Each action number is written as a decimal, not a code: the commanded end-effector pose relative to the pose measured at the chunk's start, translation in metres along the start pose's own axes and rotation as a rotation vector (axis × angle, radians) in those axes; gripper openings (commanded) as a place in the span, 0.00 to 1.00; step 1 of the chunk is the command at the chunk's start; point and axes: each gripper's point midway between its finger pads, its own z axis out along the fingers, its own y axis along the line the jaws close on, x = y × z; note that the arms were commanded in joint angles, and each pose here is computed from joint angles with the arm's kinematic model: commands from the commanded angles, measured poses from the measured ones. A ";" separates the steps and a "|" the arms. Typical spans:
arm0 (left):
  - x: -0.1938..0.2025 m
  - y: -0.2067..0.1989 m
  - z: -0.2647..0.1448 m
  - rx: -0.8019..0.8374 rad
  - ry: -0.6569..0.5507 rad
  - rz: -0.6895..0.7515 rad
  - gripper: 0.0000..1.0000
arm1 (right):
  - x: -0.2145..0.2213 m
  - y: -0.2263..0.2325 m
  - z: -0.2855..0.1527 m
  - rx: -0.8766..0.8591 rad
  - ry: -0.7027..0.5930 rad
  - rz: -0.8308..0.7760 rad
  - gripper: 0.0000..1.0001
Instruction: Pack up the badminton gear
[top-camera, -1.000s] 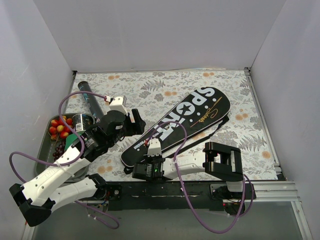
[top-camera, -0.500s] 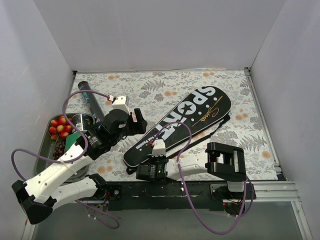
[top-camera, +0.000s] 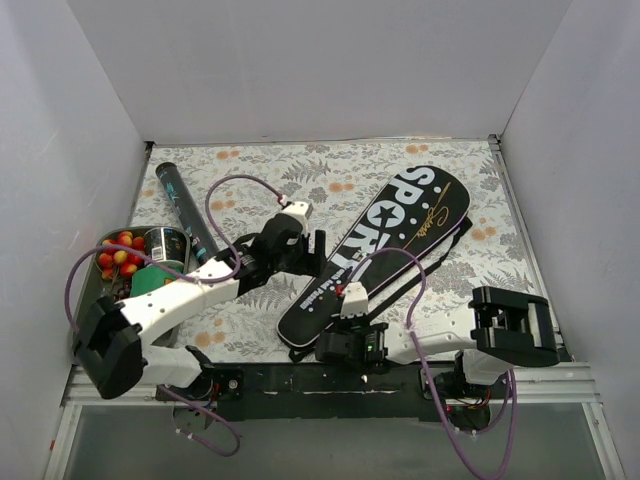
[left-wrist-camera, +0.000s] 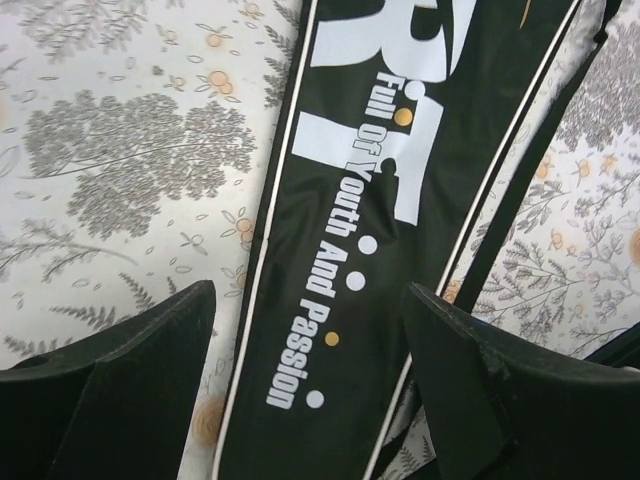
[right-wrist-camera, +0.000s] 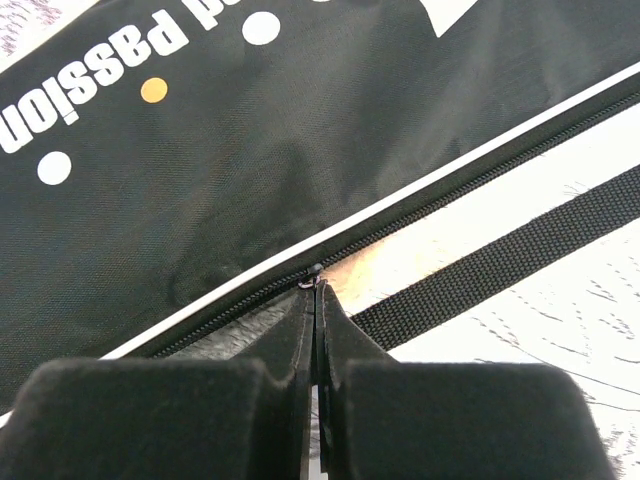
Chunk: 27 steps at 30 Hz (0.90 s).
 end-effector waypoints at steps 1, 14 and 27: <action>-0.011 -0.036 0.023 0.159 -0.007 0.089 0.75 | 0.023 -0.024 -0.008 -0.025 0.075 -0.086 0.01; -0.003 -0.103 0.117 0.333 0.092 0.326 0.93 | 0.028 -0.051 -0.019 -0.051 0.071 -0.070 0.01; 0.061 -0.083 0.186 0.142 0.244 0.446 0.81 | 0.036 -0.050 -0.019 -0.073 0.085 -0.062 0.01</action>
